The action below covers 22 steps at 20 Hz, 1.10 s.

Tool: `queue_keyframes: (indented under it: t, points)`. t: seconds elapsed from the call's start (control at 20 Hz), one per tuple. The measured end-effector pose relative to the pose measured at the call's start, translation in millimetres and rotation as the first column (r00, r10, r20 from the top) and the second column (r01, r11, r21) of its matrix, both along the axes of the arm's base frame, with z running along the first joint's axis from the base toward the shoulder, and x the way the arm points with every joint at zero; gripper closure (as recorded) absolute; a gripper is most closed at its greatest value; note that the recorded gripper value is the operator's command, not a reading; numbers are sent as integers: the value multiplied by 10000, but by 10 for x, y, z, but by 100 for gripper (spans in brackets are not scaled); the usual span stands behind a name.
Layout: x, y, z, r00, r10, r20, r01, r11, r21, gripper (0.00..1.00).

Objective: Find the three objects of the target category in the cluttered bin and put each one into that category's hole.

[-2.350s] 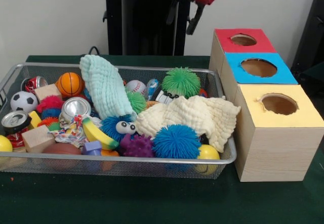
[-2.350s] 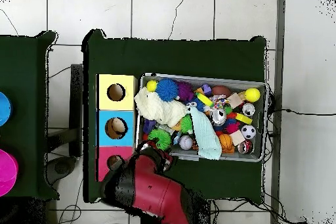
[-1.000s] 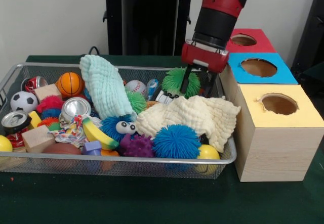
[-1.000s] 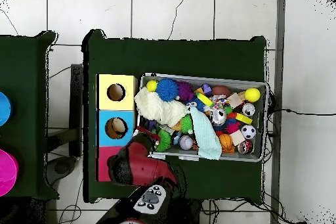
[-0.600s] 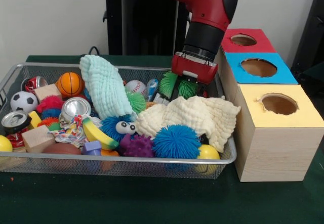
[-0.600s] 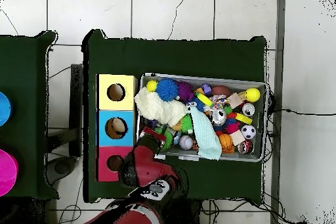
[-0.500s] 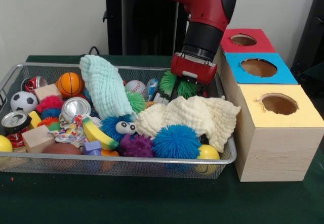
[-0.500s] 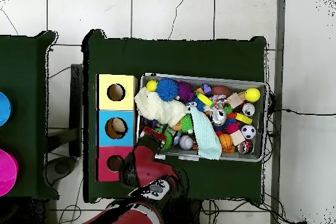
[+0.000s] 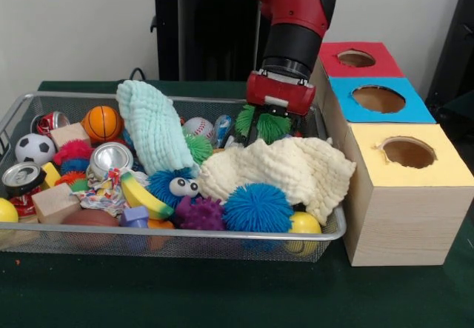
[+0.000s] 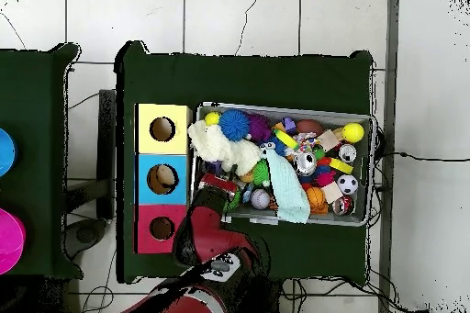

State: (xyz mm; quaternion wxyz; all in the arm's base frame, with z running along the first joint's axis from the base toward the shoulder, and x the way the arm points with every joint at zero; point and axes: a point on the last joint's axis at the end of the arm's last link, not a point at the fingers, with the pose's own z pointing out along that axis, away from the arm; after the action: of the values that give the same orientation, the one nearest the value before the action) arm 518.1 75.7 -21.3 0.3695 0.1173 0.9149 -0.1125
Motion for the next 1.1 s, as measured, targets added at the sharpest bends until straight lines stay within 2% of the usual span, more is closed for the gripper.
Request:
queue_keyframes:
  t: [0.15, 0.4, 0.55, 0.75, 0.8, 0.95, 1.05, 1.1]
  points:
    - [61, -63, 136, 9994, 135, 309, -130, 9998, -158, 0]
    - [128, -135, 290, 9982, 238, 558, -223, 9994, -280, 0]
    - [149, -215, 282, 9973, 458, 572, -441, 9986, -294, 0]
    - [215, -408, 134, 9920, 1075, 669, -1057, 9939, -304, 0]
    - [262, -520, -26, 9842, 1573, 812, -1560, 9875, -222, 100]
    - [304, -550, -71, 9772, 1878, 995, -1872, 9822, -158, 100]
    - [345, -560, -87, 9689, 2169, 1190, -2170, 9761, -122, 100]
    - [377, -559, -110, 9605, 2455, 1309, -2467, 9691, -77, 100]
